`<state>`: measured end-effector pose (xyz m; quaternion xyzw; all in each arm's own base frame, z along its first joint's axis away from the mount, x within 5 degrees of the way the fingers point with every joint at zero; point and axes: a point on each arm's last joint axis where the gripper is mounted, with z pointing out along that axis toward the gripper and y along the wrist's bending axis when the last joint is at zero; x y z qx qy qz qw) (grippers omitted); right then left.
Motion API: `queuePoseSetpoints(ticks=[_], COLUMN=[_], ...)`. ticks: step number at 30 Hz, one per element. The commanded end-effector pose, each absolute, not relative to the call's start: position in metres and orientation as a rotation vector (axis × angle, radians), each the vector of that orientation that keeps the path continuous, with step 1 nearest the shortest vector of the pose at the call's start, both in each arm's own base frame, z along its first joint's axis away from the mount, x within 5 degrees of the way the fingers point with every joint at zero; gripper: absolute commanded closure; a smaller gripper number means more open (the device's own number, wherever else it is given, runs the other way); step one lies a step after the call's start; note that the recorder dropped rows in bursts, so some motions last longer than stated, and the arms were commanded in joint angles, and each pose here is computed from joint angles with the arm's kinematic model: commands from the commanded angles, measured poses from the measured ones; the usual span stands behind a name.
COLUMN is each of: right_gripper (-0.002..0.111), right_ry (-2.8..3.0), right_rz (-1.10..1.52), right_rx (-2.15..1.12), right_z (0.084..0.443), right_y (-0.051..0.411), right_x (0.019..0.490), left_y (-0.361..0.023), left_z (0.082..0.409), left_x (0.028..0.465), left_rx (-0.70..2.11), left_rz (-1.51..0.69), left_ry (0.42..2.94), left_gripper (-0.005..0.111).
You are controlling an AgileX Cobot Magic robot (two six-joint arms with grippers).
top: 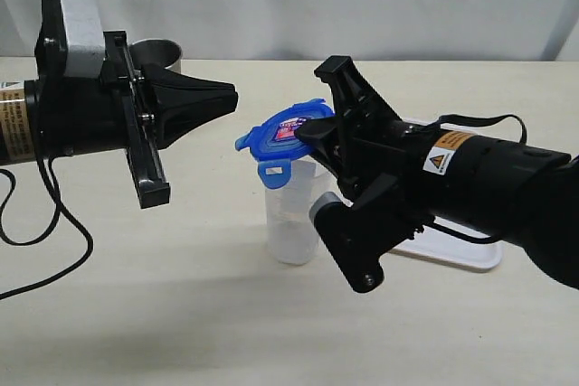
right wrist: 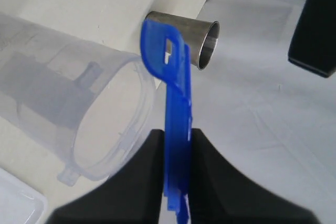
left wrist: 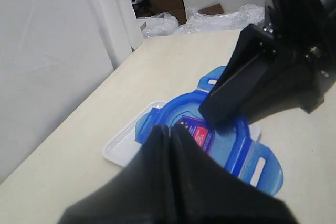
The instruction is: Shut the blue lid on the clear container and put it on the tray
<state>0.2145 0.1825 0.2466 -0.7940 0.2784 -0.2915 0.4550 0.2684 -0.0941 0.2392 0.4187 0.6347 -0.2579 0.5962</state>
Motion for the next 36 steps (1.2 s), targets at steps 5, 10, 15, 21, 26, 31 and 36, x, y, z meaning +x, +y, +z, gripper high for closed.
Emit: queuePoseSetpoints(ticks=[5, 10, 15, 21, 26, 31, 36], right_gripper=[0.104, 0.104, 0.104, 0.104, 0.104, 0.104, 0.104], right_ry=[0.668, 0.668, 0.693, 0.758, 0.767, 0.766, 0.766], right_rz=[-0.731, -0.731, -0.716, -0.688, -0.684, -0.685, -0.685], right_rx=[-1.970, -1.970, -1.958, -1.931, -1.927, -1.925, -1.925], right_z=[0.245, 0.245, 0.245, 0.245, 0.244, 0.245, 0.245], right_y=[0.182, 0.182, 0.182, 0.181, 0.181, 0.181, 0.181], right_x=[0.214, 0.214, 0.214, 0.214, 0.215, 0.215, 0.215], left_y=[-0.098, -0.099, -0.105, -0.122, -0.125, -0.124, -0.126], left_z=[0.221, 0.219, 0.221, 0.213, 0.213, 0.208, 0.202], left_x=[0.279, 0.283, 0.281, 0.281, 0.280, 0.283, 0.287], left_rx=[0.920, 0.919, 0.945, 1.007, 1.016, 0.996, 0.995], left_rz=[-0.658, -0.659, -0.673, -0.568, -0.567, -0.564, -0.589], left_ry=[1.451, 1.428, 1.402, 1.444, 1.447, 1.473, 1.468], left_gripper=[0.107, 0.107, 0.107, 0.107, 0.107, 0.107, 0.107])
